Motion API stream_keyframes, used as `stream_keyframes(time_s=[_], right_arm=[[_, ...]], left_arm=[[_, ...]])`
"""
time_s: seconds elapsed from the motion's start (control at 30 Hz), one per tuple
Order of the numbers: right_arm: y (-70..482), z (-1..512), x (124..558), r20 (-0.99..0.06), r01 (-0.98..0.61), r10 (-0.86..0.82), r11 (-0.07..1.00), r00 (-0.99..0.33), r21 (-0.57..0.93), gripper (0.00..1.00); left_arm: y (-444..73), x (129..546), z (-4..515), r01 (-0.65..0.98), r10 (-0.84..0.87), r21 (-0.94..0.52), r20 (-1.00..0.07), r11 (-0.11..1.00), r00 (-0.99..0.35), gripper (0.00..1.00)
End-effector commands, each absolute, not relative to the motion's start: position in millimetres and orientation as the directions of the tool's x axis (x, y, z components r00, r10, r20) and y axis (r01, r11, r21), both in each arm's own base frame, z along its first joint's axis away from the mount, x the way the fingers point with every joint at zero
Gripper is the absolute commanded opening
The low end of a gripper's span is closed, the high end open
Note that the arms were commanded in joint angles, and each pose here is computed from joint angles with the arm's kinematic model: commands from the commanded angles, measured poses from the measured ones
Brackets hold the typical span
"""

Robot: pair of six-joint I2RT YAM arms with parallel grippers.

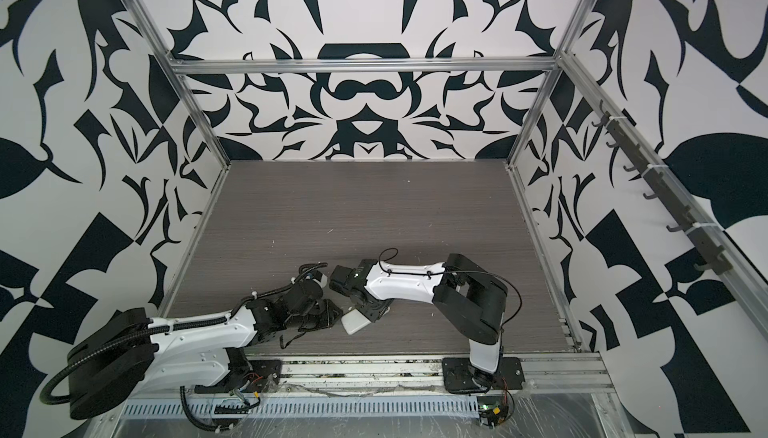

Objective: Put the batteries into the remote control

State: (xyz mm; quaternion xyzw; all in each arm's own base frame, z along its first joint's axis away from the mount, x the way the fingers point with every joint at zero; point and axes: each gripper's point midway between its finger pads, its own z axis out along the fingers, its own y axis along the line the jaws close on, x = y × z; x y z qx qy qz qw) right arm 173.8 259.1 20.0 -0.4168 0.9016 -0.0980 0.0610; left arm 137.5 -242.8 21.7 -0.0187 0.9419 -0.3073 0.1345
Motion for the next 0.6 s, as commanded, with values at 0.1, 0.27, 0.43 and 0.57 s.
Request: stream_keyframes(time_s=[0.1, 0.27, 0.43, 0.57], right_arm=[[258, -16, 160, 0.036, -0.763, -0.768, 0.629, -0.640, -0.148, 0.11], [249, -1, 174, -0.005, -0.714, -0.739, 0.653, -0.674, -0.251, 0.05], [251, 29, 191, -0.142, -0.650, -0.709, 0.694, -0.690, -0.308, 0.03], [249, 46, 196, -0.216, -0.620, -0.694, 0.715, -0.687, -0.323, 0.03]], left_arm=[[-227, 127, 3, 0.028, -0.095, -0.527, -0.205, 0.849, -0.974, 0.26], [-226, 126, 2, 0.027, -0.095, -0.525, -0.205, 0.851, -0.974, 0.26], [-226, 126, 2, 0.027, -0.097, -0.527, -0.206, 0.849, -0.974, 0.26], [-225, 126, 3, 0.027, -0.098, -0.529, -0.208, 0.848, -0.973, 0.26]])
